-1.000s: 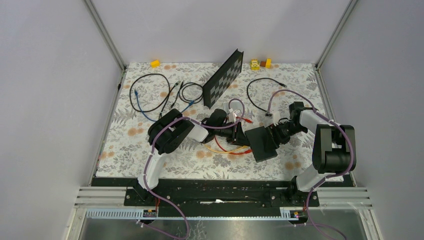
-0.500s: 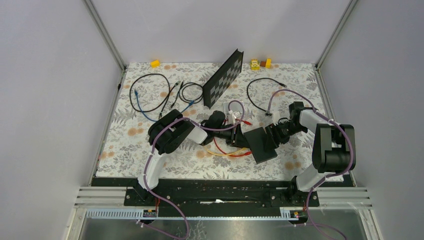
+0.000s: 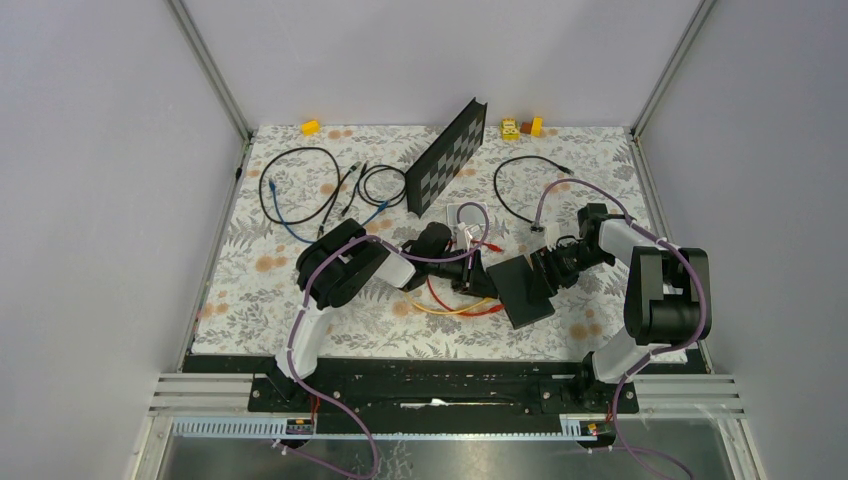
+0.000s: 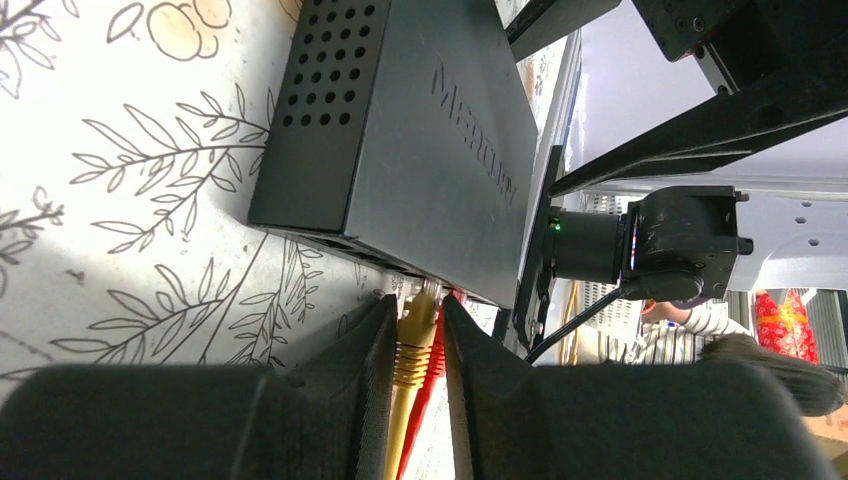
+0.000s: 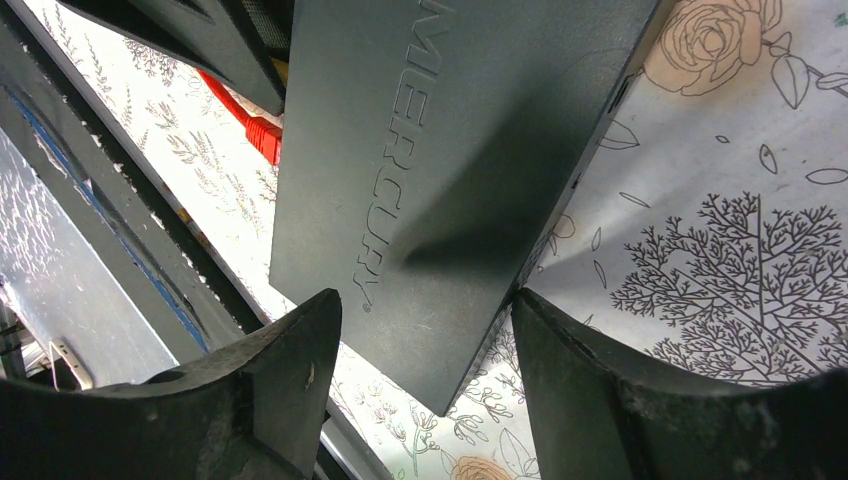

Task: Pull the plug from the switch port
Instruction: Pull the connector from the switch port.

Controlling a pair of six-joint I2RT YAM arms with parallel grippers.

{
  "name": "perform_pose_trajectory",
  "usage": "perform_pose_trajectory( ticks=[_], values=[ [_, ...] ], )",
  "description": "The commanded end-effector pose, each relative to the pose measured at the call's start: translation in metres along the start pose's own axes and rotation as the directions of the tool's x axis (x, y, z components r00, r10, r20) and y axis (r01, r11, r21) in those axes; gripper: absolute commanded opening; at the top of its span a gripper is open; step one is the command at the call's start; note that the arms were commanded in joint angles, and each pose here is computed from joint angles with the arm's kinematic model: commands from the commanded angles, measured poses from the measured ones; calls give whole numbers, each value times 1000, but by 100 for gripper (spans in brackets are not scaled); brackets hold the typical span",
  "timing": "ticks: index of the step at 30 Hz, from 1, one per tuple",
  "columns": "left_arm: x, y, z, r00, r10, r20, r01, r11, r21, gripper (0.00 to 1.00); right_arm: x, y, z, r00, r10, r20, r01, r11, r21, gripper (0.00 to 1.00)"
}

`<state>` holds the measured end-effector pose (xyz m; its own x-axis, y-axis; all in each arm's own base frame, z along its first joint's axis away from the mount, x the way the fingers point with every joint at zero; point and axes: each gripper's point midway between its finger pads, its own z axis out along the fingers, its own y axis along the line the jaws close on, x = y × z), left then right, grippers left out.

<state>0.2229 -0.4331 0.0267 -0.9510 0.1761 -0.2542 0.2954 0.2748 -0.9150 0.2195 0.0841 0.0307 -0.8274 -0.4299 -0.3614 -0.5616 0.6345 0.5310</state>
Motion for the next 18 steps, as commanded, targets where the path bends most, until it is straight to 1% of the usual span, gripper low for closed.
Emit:
perform_pose_trajectory(
  ticks=[1, 10, 18],
  values=[
    [8, 6, 7, 1000, -2, -27, 1, 1000, -26, 26, -11, 7, -4, 1000, -3, 29, 3, 1000, -27, 69],
    [3, 4, 8, 1000, -17, -19, 17, 1000, -26, 25, -12, 3, -7, 998, -31, 47, 30, 999, 22, 68],
    [-3, 7, 12, 999, -26, -21, 25, 999, -41, 18, -10, 1, -9, 998, -45, 50, 42, 997, 58, 68]
  ],
)
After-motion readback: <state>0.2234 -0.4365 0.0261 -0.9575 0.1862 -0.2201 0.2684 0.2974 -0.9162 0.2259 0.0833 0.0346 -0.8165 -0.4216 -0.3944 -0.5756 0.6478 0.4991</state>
